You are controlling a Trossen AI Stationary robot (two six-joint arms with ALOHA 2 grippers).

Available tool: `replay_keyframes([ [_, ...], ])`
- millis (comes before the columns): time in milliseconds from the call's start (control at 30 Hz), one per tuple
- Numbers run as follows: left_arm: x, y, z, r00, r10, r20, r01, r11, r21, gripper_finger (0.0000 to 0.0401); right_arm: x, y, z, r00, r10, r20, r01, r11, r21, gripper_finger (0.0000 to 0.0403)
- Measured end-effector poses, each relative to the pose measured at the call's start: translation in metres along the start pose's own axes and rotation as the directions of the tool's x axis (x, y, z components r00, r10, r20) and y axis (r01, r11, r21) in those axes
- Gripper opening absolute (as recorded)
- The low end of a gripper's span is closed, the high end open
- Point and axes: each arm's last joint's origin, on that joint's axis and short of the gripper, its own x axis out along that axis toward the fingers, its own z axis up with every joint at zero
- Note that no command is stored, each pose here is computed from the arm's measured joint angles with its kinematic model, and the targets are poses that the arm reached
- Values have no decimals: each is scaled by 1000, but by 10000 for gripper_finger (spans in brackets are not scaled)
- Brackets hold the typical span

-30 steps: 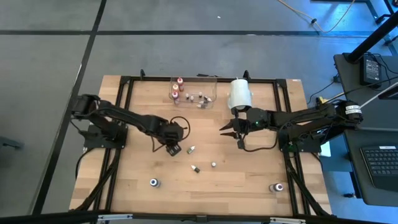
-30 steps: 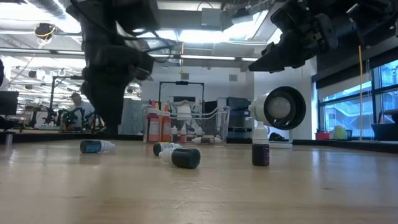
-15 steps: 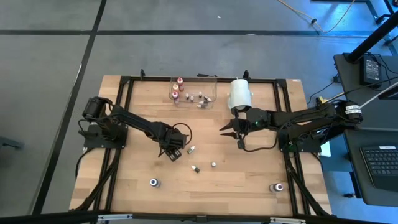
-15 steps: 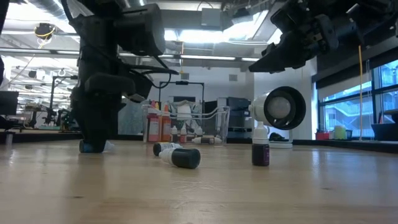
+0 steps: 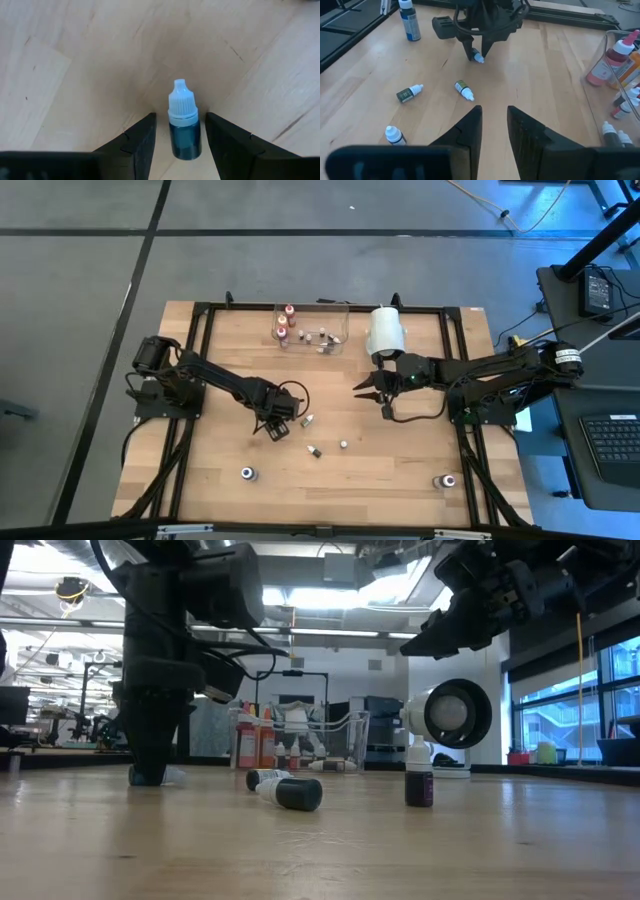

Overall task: Pick & Place food coloring
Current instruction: Put the blue food coloring bottle into the transparent bin

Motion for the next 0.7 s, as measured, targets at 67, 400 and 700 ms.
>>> replay_keyframes([
  [67,0,0,0,1000,-2,-3,2,1000,2,158,0,0,0,1000,0,0,0,1000,0,94],
  [400,0,1,1,1000,9,5,-9,1000,-2,85,0,0,0,1000,-1,1,1,1000,-27,94],
  [700,-19,14,20,995,-99,28,98,995,36,83,0,0,2,1000,-5,19,6,999,-32,94],
])
